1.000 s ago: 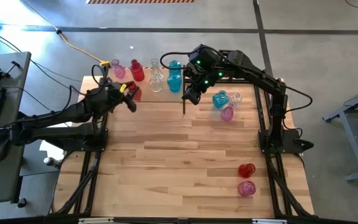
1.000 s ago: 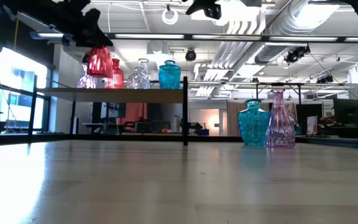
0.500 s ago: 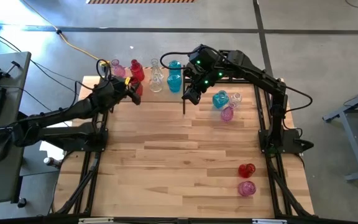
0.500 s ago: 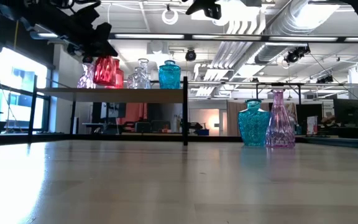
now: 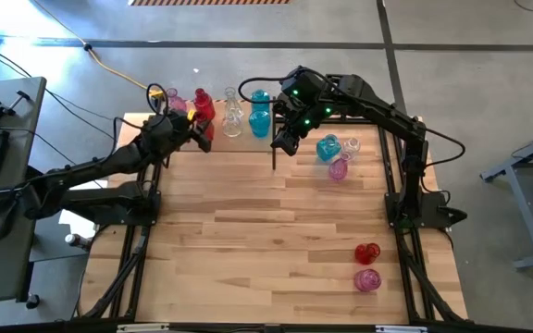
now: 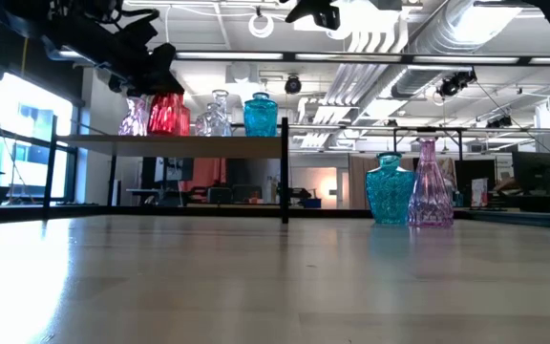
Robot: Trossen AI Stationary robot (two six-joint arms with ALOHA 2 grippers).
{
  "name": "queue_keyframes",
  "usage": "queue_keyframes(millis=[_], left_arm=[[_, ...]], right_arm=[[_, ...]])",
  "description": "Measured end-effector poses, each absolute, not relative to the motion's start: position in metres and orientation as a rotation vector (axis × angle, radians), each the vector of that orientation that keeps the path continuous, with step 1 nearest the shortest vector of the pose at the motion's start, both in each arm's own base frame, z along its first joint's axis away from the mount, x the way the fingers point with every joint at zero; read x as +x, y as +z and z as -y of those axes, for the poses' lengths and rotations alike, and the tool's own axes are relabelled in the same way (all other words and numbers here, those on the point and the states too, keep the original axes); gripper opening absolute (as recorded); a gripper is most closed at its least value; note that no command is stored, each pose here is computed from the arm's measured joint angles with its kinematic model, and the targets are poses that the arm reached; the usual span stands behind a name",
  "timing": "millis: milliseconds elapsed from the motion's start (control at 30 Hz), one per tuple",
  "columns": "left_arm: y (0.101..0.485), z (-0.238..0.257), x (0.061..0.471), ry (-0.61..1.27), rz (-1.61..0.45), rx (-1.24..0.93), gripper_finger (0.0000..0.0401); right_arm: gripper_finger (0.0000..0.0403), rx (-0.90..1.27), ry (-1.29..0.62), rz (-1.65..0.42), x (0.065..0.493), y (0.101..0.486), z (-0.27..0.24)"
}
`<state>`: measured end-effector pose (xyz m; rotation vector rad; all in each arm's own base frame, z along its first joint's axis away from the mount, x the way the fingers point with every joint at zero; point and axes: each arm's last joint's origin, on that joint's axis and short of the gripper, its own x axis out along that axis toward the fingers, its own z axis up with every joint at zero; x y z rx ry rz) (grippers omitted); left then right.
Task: Sort vases onto shelf
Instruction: Put the left red vase on the shelf aligned with the other red vase
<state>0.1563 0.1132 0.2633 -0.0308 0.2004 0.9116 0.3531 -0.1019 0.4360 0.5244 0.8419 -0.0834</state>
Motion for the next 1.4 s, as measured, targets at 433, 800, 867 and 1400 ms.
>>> queue_keyframes(millis=[433,800,867,1400], left_arm=[[0.262,-0.120,0.154,0.920,-0.205,-0.039,0.0147],[0.261,-0.121,0.153,0.898,-0.206,-0.044,0.0147],[0.260,-0.122,0.154,0.897,-0.215,-0.046,0.0147],[0.257,-0.126,0.158,0.943,-0.220,-0.059,0.0147]], right_arm=[[0.0135,0.525,-0.084,-0.842,0.353,0.436,0.102],[0.0135,0.524,-0.084,-0.842,0.353,0.436,0.102],[0.0135,0.525,-0.083,-0.842,0.353,0.436,0.102],[0.0135,0.524,-0.083,-0.842,0.353,0.436,0.102]])
